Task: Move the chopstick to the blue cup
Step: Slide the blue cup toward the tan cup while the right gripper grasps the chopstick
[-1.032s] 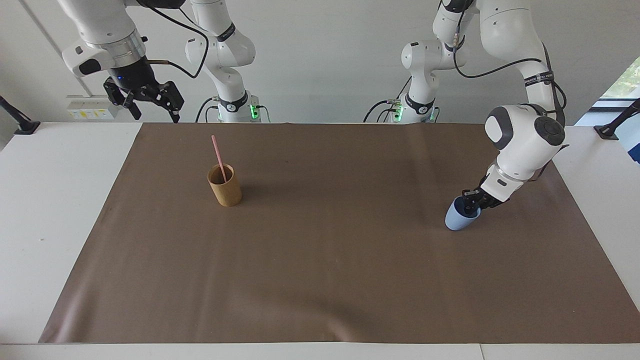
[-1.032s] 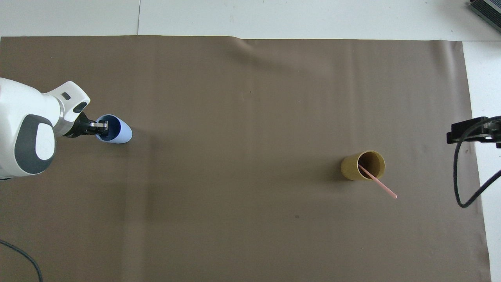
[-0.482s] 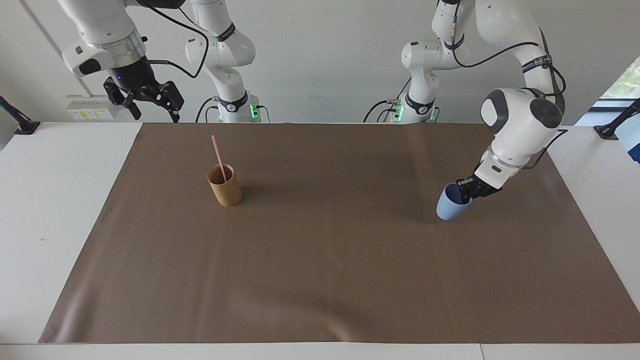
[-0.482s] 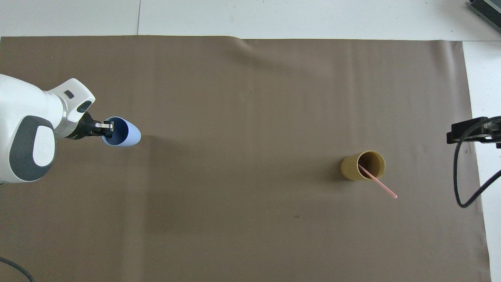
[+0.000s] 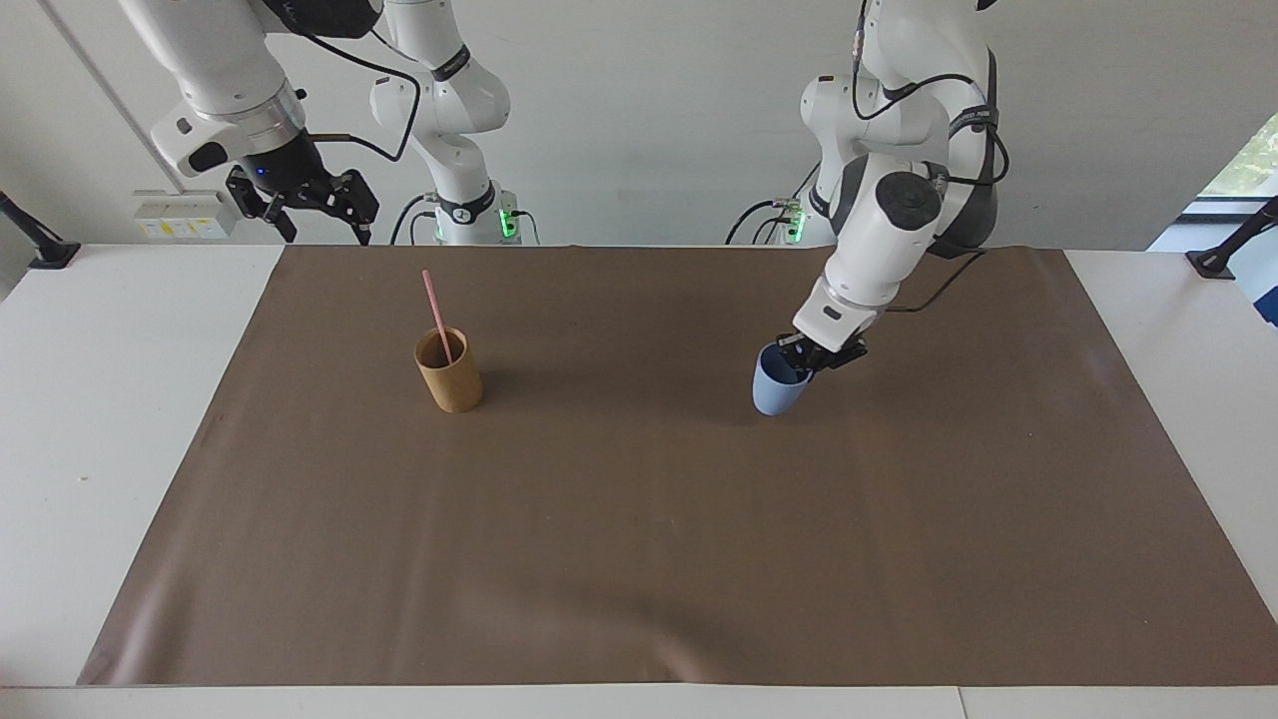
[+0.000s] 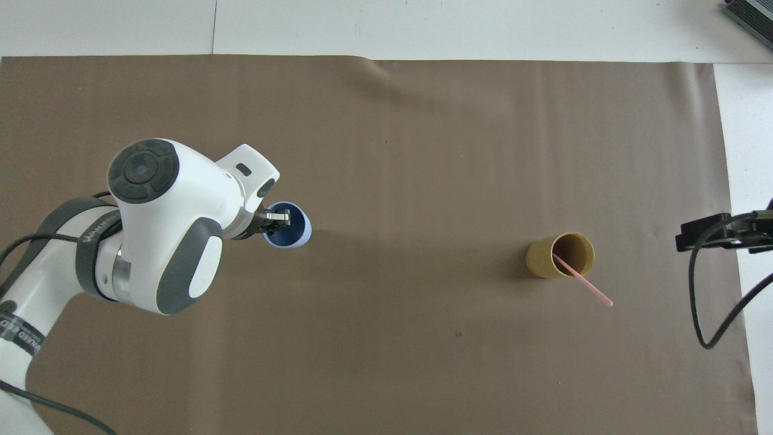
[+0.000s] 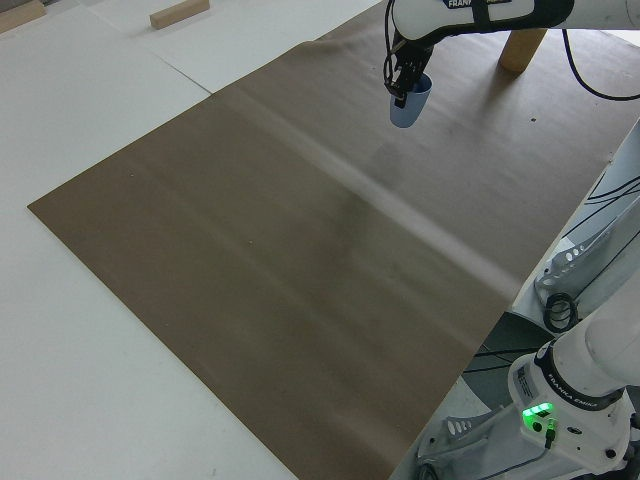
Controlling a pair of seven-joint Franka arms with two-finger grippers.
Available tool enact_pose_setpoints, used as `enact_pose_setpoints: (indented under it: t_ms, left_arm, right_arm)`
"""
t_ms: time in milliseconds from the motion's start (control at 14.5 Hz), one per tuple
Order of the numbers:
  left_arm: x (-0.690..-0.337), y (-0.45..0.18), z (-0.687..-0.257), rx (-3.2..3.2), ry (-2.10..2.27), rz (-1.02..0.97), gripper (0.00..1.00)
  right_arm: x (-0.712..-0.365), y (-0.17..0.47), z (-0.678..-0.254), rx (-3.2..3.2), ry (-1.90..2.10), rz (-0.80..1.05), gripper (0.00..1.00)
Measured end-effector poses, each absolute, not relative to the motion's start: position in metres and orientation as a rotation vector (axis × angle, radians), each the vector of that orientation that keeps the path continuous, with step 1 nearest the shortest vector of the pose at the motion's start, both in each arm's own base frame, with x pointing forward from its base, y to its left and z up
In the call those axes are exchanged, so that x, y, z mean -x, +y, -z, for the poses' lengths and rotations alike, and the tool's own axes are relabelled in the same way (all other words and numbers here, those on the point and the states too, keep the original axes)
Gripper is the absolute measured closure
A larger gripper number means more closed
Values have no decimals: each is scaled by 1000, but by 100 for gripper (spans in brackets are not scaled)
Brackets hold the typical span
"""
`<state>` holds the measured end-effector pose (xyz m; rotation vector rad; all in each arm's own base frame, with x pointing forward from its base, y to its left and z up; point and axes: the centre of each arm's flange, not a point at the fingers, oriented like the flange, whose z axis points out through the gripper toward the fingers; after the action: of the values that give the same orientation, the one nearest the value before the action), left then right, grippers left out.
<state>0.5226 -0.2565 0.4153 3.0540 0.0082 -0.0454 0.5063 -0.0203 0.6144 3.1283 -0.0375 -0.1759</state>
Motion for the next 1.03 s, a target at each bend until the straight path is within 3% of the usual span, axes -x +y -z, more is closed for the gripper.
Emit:
enact_pose_setpoints:
  t_ms: [413,688,1032]
  left_arm:
    - [-487,-373,-409,-3020,143,6,95]
    - [-495,-387,-403,-3013,180,8,95]
    - [-486,-405,-375,-3033,163,48,95]
  right_arm:
    - [-499,18,-557,-3110,169,346,0]
    - [-493,55,-504,-3085,286,403,0]
    - [-489,55,-463,-3078,308,449,0]
